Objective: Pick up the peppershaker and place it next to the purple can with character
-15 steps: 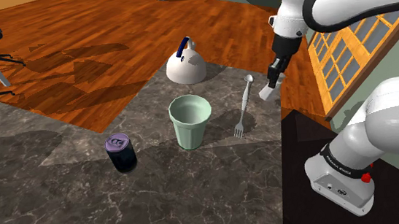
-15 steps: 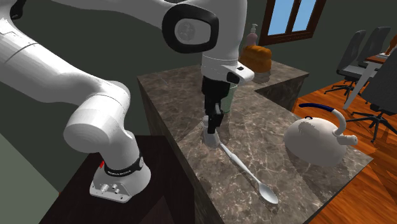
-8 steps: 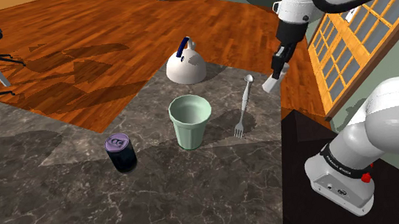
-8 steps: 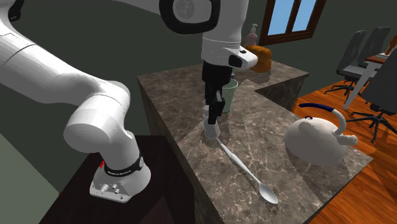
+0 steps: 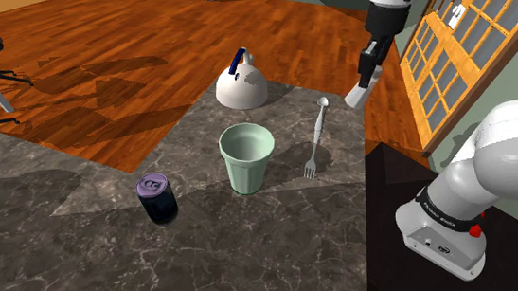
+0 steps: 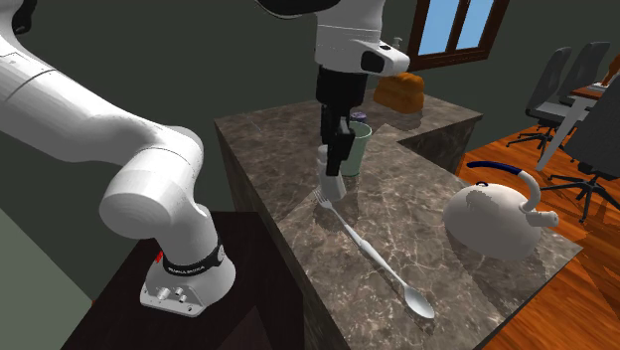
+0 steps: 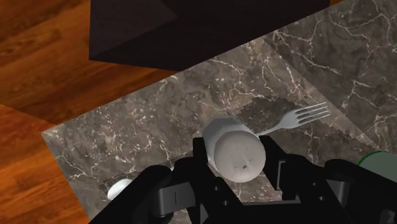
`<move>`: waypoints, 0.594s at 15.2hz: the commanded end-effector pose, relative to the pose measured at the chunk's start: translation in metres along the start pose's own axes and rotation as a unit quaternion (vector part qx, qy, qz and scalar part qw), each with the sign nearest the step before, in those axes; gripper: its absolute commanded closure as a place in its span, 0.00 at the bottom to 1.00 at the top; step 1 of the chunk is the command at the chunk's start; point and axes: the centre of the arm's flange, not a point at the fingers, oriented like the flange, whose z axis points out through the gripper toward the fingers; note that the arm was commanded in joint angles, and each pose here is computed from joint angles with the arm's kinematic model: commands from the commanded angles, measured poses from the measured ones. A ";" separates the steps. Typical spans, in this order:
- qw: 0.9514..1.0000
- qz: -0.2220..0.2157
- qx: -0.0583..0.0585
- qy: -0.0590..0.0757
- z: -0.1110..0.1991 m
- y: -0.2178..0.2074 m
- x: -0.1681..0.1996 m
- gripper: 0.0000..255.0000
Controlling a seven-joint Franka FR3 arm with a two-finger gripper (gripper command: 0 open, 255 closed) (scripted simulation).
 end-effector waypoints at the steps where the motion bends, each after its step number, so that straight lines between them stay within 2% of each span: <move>1: 1.000 0.000 0.000 0.000 -0.011 0.001 -0.001 1.00; 5: 1.000 0.000 0.000 0.000 -0.029 0.002 -0.003 1.00; 9: 1.000 0.000 0.000 0.000 -0.032 -0.049 0.012 1.00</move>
